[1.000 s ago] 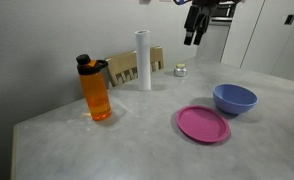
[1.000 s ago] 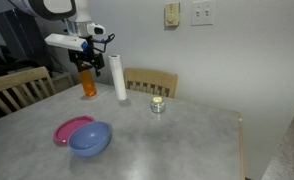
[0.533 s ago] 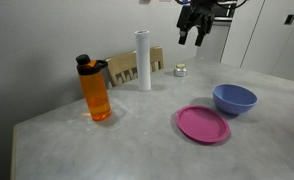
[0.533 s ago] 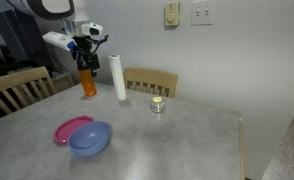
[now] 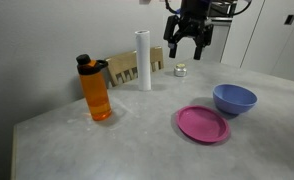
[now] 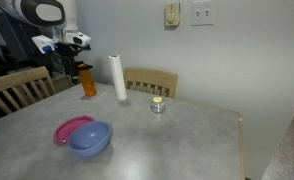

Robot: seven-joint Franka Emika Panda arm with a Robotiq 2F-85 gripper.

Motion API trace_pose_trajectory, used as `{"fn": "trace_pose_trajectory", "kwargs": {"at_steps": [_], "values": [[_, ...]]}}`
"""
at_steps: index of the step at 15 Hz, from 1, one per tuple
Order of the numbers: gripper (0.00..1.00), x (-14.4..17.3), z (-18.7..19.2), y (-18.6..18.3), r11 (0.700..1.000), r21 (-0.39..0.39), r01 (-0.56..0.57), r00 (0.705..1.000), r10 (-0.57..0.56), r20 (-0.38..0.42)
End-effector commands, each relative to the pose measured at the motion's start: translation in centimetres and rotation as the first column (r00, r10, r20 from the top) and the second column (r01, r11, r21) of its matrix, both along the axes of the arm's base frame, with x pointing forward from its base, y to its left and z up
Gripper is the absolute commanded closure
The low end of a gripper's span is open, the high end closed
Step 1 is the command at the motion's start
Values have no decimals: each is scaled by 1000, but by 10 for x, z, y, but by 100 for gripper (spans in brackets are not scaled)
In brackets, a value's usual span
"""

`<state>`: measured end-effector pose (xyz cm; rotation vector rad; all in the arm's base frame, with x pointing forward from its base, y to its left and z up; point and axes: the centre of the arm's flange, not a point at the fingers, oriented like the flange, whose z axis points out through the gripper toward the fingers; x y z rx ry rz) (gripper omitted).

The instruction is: Put the pink lid on the blue bowl

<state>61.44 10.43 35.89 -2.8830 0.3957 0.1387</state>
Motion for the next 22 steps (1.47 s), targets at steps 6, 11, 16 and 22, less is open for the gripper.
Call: {"fn": "trace_pose_trajectory", "kwargs": {"at_steps": [6, 11, 16, 22], "values": [[0, 49, -123, -20, 987, 150, 58, 998, -55, -23], [0, 43, -128, -22, 992, 120, 48, 999, -46, -17], [0, 43, -119, 4, 987, 79, 143, 980, -130, -152], [0, 44, -109, 42, 888, -102, 449, 870, -461, -175]]}}
